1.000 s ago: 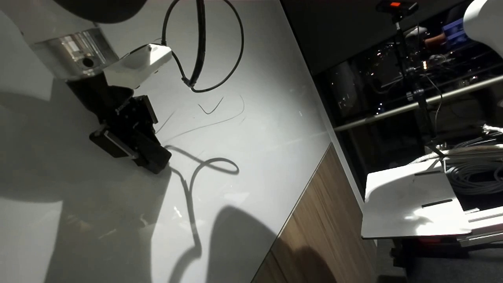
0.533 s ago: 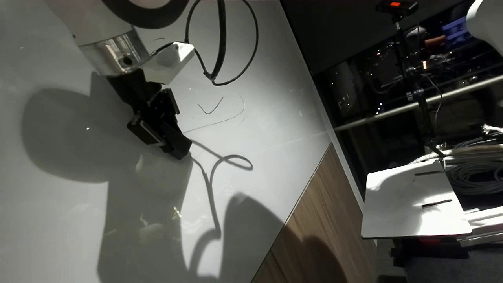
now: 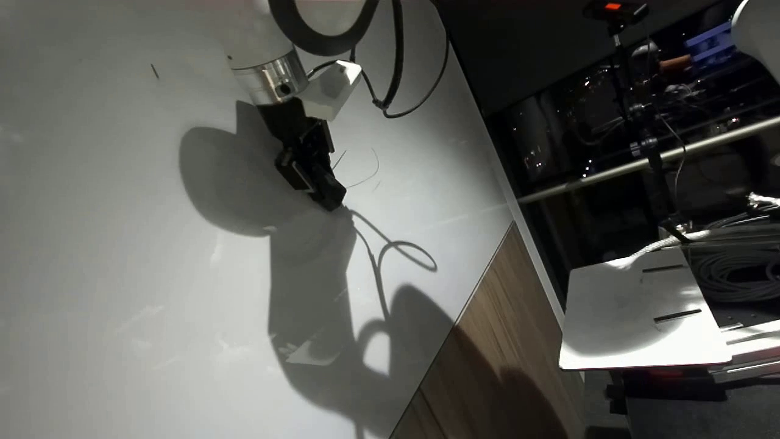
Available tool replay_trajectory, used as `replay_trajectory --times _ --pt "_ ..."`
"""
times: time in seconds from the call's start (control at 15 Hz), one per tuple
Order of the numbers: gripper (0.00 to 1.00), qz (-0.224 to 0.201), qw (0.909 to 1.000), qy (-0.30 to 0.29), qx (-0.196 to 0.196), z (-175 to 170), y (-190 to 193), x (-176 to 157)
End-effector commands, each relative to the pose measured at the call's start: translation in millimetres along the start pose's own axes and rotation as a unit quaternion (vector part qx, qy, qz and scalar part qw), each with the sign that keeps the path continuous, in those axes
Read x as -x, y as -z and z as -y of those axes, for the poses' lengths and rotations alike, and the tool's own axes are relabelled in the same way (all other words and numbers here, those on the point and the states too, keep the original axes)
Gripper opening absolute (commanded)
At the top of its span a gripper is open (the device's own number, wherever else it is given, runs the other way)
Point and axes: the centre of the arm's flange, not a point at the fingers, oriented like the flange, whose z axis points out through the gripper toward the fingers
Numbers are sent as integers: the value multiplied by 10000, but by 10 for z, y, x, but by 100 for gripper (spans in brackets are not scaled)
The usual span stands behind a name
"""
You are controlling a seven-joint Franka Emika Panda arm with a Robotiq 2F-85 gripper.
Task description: Use the eraser to wipe the whiteboard.
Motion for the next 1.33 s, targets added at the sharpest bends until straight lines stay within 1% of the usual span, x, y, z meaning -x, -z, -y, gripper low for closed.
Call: replay_trajectory --times 0.0,0.27,0.47,0.6,0.8,0.87,0.93,1.07,1.27 --pt "31 -288 9983 -424 265 -804 -410 83" --pt "31 -256 9964 -748 306 -1015 -581 179" --pt "31 -241 9948 -938 321 -982 -679 190" --pt "31 -234 9941 -974 424 -963 -666 196" --pt "31 -251 9921 -1070 603 -1050 -681 260" --pt "31 -192 9904 -1081 840 -1486 -614 671" --pt "31 -353 9906 -1219 508 -1556 -689 729" --pt "31 -429 9876 -1383 605 -1910 -758 888" --pt "31 -541 9814 -1683 746 -2703 -912 1215"
